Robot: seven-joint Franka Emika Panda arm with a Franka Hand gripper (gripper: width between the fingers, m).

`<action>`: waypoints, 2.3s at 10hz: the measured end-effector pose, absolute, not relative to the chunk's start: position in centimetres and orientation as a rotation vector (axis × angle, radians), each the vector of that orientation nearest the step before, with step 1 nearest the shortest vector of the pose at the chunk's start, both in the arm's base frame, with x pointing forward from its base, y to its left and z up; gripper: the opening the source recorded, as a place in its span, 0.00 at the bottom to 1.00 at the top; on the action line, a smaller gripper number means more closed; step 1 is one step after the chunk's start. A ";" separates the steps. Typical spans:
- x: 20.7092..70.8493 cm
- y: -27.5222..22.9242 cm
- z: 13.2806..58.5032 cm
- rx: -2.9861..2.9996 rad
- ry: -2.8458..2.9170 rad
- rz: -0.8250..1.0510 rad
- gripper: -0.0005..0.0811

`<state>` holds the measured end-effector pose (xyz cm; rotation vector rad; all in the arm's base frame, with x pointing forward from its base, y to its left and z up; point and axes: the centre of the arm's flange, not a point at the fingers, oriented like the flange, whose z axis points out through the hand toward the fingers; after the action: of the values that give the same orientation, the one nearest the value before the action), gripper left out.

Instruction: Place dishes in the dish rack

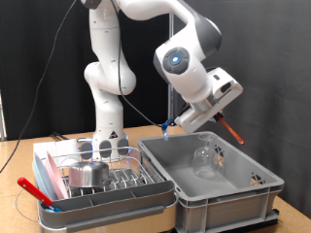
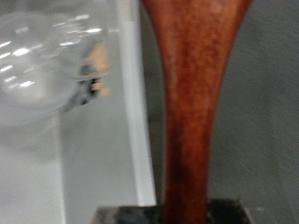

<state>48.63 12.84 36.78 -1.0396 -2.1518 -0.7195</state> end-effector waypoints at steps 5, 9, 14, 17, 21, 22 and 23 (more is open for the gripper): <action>48.3 11.7 37.2 -1.260 -1.782 -0.662 0.10; 49.6 10.1 37.2 -1.265 -1.328 -0.677 0.10; 52.0 9.5 38.5 -1.241 -1.249 -0.647 0.10; 52.2 9.1 38.7 -1.249 -1.139 -0.672 0.10; 54.0 2.6 40.0 -1.409 -1.122 -0.798 0.10; 54.2 1.0 40.3 -1.459 -1.135 -0.814 0.10; 54.3 -0.7 40.5 -1.496 -1.159 -0.845 0.10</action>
<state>54.32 -0.69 40.50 -1.4959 -1.1590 -0.8451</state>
